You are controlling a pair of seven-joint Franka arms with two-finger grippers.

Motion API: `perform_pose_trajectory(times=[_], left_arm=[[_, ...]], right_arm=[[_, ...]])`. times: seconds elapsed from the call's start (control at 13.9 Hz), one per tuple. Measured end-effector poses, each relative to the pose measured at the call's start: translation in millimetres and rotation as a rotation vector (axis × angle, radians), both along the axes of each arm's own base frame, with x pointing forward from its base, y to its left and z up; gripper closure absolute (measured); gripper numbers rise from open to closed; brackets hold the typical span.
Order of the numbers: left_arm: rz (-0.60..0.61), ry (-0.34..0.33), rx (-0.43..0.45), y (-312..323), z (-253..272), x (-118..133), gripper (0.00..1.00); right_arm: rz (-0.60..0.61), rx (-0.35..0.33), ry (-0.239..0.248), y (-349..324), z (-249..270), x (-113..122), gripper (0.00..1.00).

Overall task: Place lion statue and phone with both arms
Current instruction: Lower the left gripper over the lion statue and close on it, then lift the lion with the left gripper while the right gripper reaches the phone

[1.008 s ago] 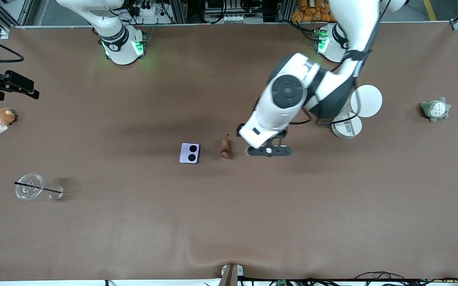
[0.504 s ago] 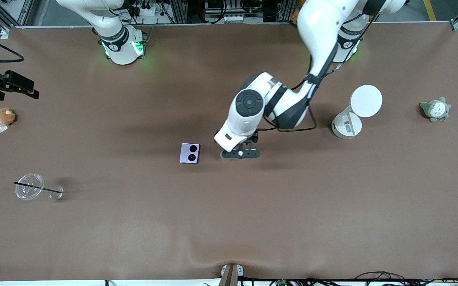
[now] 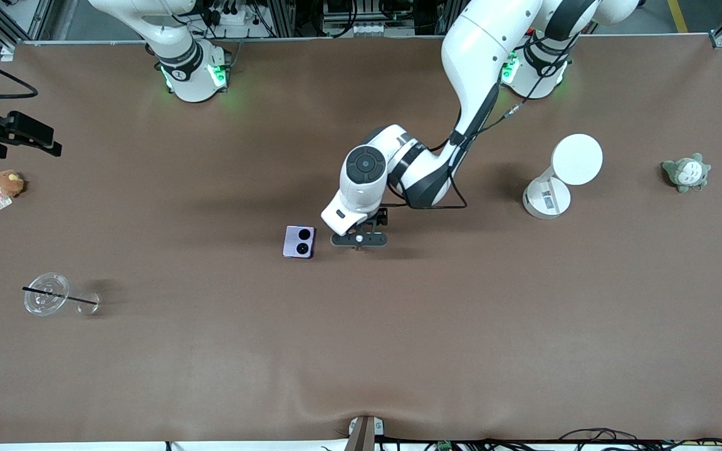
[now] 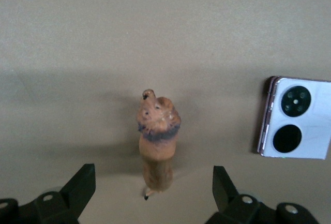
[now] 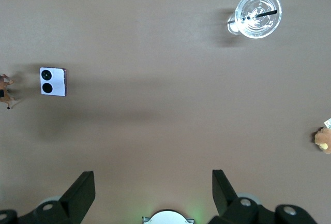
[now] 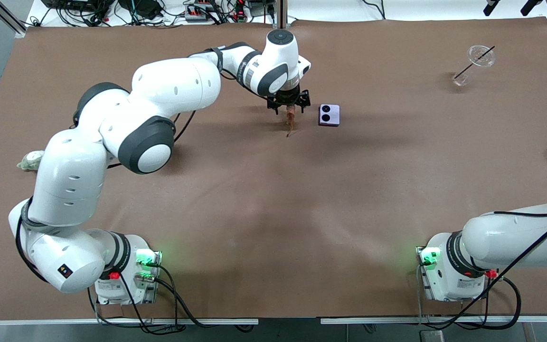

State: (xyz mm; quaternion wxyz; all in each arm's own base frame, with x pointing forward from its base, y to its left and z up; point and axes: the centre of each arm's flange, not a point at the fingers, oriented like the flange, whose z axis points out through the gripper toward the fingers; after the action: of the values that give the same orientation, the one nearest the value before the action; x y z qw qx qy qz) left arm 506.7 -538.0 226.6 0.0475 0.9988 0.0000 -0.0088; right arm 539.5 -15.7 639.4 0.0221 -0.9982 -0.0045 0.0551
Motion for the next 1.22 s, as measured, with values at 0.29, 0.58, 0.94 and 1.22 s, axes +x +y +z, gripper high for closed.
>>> perform_pose_trajectory(times=[0.29,0.58,0.94,1.22], left_arm=[[-0.019,-0.014,0.018,-0.5,-19.4,-1.8,0.06],[-0.022,-0.010,0.023,-0.9,-28.0,-3.6,0.34],[-0.019,-0.019,0.018,-1.2,-24.5,-0.7,0.67],[0.021,0.001,0.051,25.1,-16.9,21.0,0.67]], right_arm=[[0.000,0.000,0.000,0.0,0.0,0.0,0.00],[0.000,0.000,0.000,0.0,0.0,0.0,0.00],[0.000,0.000,0.002,0.0,-1.0,0.6,0.00],[-0.003,0.000,0.002,-1.3,-12.1,10.2,0.00]])
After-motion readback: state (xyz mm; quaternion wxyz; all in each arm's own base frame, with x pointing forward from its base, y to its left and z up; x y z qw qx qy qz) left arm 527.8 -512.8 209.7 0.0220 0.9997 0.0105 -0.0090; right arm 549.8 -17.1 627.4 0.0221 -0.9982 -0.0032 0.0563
